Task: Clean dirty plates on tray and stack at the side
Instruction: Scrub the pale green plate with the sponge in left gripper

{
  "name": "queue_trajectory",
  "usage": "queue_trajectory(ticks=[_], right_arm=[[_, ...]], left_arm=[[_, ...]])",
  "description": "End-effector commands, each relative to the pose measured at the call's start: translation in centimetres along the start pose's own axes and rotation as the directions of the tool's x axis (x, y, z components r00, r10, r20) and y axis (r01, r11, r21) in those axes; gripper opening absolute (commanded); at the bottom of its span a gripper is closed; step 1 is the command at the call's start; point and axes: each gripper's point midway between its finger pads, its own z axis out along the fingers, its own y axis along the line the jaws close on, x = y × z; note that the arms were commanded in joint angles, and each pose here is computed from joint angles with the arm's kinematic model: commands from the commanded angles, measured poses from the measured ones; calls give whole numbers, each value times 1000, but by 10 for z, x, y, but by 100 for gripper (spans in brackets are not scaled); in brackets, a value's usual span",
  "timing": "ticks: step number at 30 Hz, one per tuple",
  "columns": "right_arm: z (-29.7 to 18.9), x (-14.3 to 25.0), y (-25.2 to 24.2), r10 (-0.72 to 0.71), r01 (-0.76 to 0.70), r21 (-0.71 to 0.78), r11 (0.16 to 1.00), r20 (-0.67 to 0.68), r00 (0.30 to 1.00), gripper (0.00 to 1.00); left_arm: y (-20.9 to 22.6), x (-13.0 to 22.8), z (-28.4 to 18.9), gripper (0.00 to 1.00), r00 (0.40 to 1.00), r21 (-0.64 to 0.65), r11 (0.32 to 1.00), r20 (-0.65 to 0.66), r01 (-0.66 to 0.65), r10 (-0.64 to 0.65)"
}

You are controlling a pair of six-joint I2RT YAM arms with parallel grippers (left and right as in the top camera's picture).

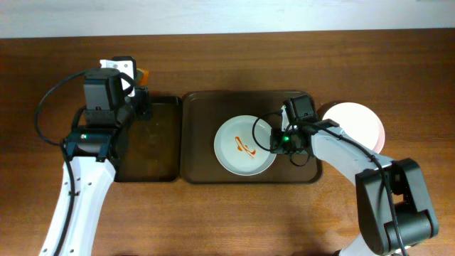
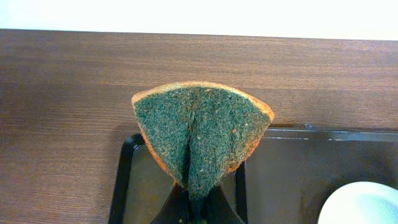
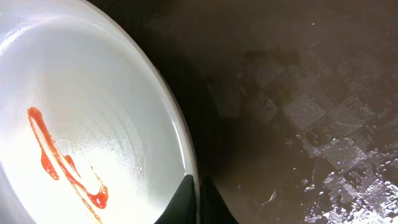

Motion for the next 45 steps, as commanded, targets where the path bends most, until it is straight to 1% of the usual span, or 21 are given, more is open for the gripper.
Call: queue_trajectory(ticks=[1,3,6,7,8,9,10,11,12,13,16,18,23,24,27,32,34,38,42,43,45], right_arm=[[0,1,-2,-18,18,24,1000,4,1000,4],[0,2,-2,-18,18,25,1000,1,1000,4],[0,2,-2,-18,18,25,1000,0,1000,4],[0,3,-2,-17,17,26,1000,-2,1000,4],[0,3,-2,-17,17,27,999,-4,1000,4],[0,4,-2,-17,17,27,999,-5,1000,4],[0,4,-3,-16,17,28,999,-7,1000,4],[0,5,-3,-16,16,28,999,-9,1000,4],[0,5,-3,-15,16,29,999,-10,1000,4],[0,5,-3,-15,16,29,999,-11,1000,4],[0,7,-4,-14,14,32,999,-19,1000,4],[0,7,-4,-14,14,32,999,-20,1000,4],[0,7,-4,-14,14,32,999,-20,1000,4],[0,7,-4,-14,14,32,999,-20,1000,4],[0,7,-4,-14,14,32,999,-20,1000,4],[0,8,-4,-13,14,33,999,-23,1000,4],[0,9,-4,-17,17,35,999,-28,999,4],[0,10,-5,-19,20,35,999,-31,999,4],[0,10,-5,-19,20,35,999,-31,999,4],[0,10,-5,-19,20,35,999,-31,999,4],[0,10,-5,-18,19,36,999,-33,999,4]], left_arm=[[-1,-6,-7,0,1000,14,1000,21,18,-18],[-18,6,-5,0,996,109,991,-37,82,-79],[-56,41,10,0,960,289,932,-235,217,-151],[-72,50,14,0,943,354,898,-294,261,-157],[-98,61,19,0,920,452,838,-367,305,-137],[-114,69,23,0,901,500,797,-415,340,-124],[-135,78,26,0,882,562,737,-462,375,-97],[-147,83,27,0,871,596,701,-485,392,-75],[-166,89,28,0,861,650,641,-507,409,-35],[-183,100,31,0,842,673,599,-539,434,-4],[-218,135,52,0,770,632,583,-638,510,19],[-234,151,62,0,723,597,572,-691,563,9],[-263,185,76,0,564,439,567,-824,697,-56],[-270,191,76,0,543,423,565,-838,709,-53],[-288,203,70,0,525,428,555,-851,713,-18],[-305,215,65,0,523,415,591,-852,692,-14],[-307,220,66,0,536,412,614,-844,673,-21],[-293,232,81,0,549,337,702,-831,628,-91],[-284,235,90,0,566,300,741,-814,601,-129],[-278,240,93,0,565,269,765,-812,585,-147],[-258,249,103,0,603,222,834,-782,505,-157]])
